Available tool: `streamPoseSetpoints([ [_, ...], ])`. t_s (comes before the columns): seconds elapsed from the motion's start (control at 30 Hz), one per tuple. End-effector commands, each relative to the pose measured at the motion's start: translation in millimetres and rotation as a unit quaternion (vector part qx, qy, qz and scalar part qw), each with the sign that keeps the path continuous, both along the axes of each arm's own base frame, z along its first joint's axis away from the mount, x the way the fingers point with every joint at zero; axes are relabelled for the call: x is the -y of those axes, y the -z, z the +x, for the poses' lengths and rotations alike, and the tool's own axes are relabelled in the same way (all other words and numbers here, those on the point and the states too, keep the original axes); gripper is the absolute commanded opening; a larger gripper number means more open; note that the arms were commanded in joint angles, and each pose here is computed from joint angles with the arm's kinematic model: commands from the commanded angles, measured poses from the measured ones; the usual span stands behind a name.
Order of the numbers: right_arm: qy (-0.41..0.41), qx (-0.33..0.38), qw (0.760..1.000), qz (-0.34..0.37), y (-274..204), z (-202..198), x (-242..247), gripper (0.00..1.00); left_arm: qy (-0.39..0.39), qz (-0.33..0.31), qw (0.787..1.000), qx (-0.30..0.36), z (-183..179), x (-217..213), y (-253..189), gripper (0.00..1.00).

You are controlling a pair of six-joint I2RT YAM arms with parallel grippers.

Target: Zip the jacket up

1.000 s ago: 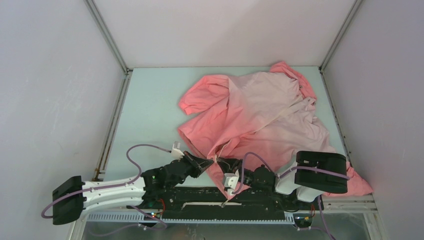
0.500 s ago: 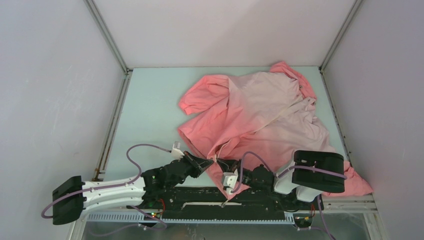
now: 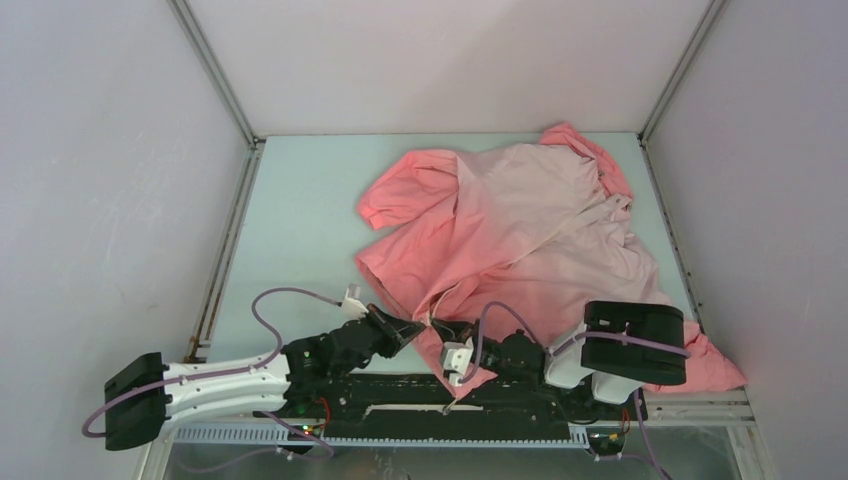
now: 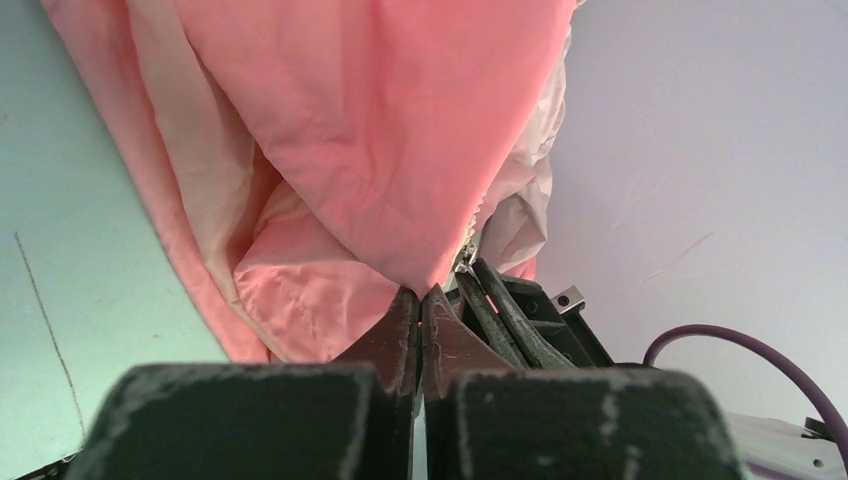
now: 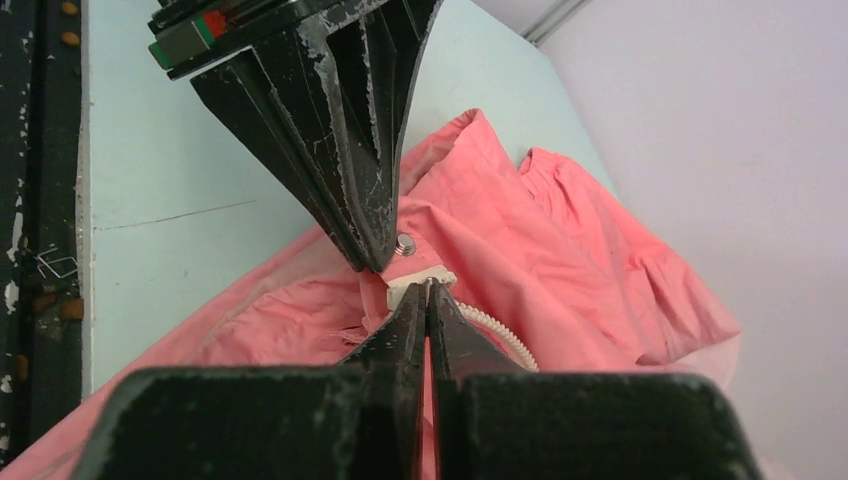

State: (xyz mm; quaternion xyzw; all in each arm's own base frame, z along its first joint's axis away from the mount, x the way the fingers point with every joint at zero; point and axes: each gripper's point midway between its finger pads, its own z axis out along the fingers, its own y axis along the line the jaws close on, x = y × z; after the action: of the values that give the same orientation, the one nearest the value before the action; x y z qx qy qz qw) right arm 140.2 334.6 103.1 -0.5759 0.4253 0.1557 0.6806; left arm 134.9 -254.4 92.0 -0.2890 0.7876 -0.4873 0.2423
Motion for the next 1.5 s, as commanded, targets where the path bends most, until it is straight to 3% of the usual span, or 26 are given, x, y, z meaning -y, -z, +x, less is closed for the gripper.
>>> streamPoseSetpoints([
  [0.0, 0.044, -0.044, 0.995, 0.083, -34.6, 6.1, -7.3, 0.00, -0.002, -0.001, 1.000, 0.011, 1.6, -2.7, -3.6, 0.00],
  [0.17, 0.030, -0.064, 0.996, 0.055, -27.0, -6.0, -17.9, 0.00, -0.015, -0.021, 0.999, 0.020, 4.6, -6.6, -11.1, 0.05],
  [0.43, 0.039, -0.075, 0.994, 0.067, -30.9, -4.3, -17.5, 0.00, -0.044, -0.051, 0.997, 0.030, 9.5, -18.7, -21.8, 0.37],
  [0.83, 0.055, -0.082, 0.992, 0.085, -36.2, 0.1, -15.1, 0.00, -0.055, -0.051, 0.997, -0.011, 8.7, -16.1, -10.1, 0.53],
  [1.07, 0.059, -0.082, 0.991, 0.087, -36.9, 0.9, -14.5, 0.00, -0.064, -0.063, 0.996, -0.010, 13.3, -11.9, -15.1, 0.54],
  [1.27, 0.056, -0.079, 0.992, 0.086, -37.2, -0.9, -16.4, 0.00, -0.078, -0.072, 0.994, -0.003, 19.3, -10.8, -20.3, 0.43],
  [1.47, 0.058, -0.074, 0.992, 0.083, -38.0, -1.0, -16.8, 0.00, -0.076, -0.084, 0.994, -0.007, 20.3, -4.2, -24.7, 0.40],
])
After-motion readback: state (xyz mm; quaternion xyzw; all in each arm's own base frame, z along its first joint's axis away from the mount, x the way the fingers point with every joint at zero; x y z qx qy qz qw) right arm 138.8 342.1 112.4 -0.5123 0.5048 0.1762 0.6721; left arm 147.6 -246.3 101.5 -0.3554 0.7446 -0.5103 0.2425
